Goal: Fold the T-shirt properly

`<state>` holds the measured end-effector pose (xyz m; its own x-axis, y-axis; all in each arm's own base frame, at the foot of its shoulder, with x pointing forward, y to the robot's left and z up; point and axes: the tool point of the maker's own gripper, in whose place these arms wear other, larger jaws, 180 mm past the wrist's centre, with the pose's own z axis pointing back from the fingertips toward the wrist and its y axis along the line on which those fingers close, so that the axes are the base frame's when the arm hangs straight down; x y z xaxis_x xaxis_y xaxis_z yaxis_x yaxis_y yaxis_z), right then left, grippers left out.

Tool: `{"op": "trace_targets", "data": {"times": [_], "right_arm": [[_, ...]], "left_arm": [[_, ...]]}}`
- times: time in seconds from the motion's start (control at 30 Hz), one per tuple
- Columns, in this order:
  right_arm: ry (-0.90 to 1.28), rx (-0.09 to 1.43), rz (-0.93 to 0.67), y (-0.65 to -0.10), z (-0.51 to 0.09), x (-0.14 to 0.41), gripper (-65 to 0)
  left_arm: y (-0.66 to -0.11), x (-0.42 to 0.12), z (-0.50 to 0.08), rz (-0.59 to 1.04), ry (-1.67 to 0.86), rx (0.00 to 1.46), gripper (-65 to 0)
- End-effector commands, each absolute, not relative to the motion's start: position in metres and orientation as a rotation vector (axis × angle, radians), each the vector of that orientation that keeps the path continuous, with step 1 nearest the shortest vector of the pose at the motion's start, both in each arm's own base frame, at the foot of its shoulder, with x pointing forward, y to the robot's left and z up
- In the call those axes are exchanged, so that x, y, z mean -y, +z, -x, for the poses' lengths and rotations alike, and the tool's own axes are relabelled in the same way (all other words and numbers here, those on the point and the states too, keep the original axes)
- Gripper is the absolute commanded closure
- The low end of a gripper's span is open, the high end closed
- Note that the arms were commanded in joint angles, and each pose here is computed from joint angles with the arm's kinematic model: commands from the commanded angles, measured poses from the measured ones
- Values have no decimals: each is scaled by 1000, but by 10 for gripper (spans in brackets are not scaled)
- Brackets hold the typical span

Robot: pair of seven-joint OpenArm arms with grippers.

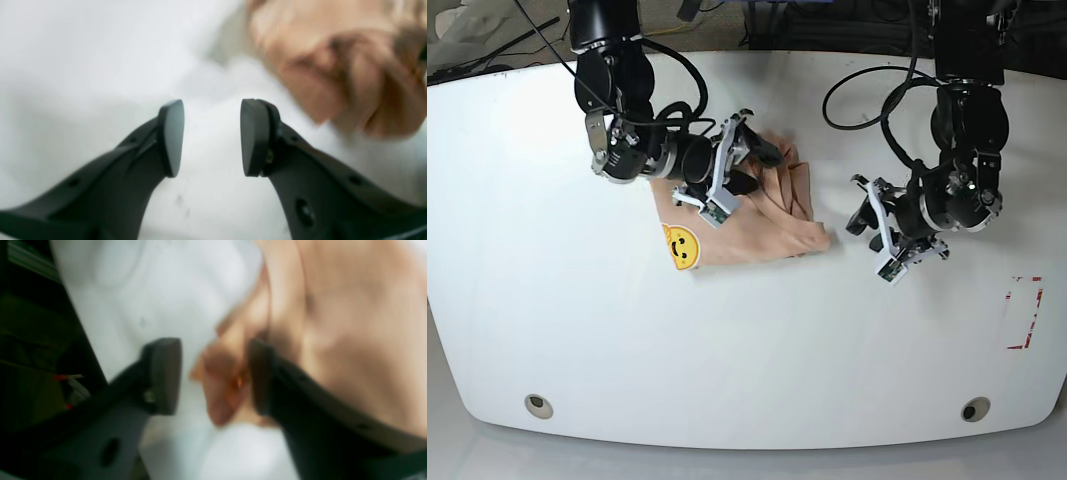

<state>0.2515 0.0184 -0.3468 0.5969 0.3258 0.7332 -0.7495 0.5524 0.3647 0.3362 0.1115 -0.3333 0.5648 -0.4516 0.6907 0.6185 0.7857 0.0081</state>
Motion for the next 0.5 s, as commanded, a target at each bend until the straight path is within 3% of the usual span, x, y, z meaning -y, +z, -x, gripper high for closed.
{"op": "trace_targets", "data": {"times": [0.0, 0.17, 0.47], "right_arm": [[717, 751, -731, -322, -261, -16, -392], [710, 754, -642, -328, -271, 3, -368], [635, 829, -404, -314, -347, 76, -355]], "left_arm": [[-321, -102, -343, 266, -642, 788, -254], [-327, -77, -335, 302, -699, 767, -254], [-339, -30, -310, 386, -797, 720, -251]]}}
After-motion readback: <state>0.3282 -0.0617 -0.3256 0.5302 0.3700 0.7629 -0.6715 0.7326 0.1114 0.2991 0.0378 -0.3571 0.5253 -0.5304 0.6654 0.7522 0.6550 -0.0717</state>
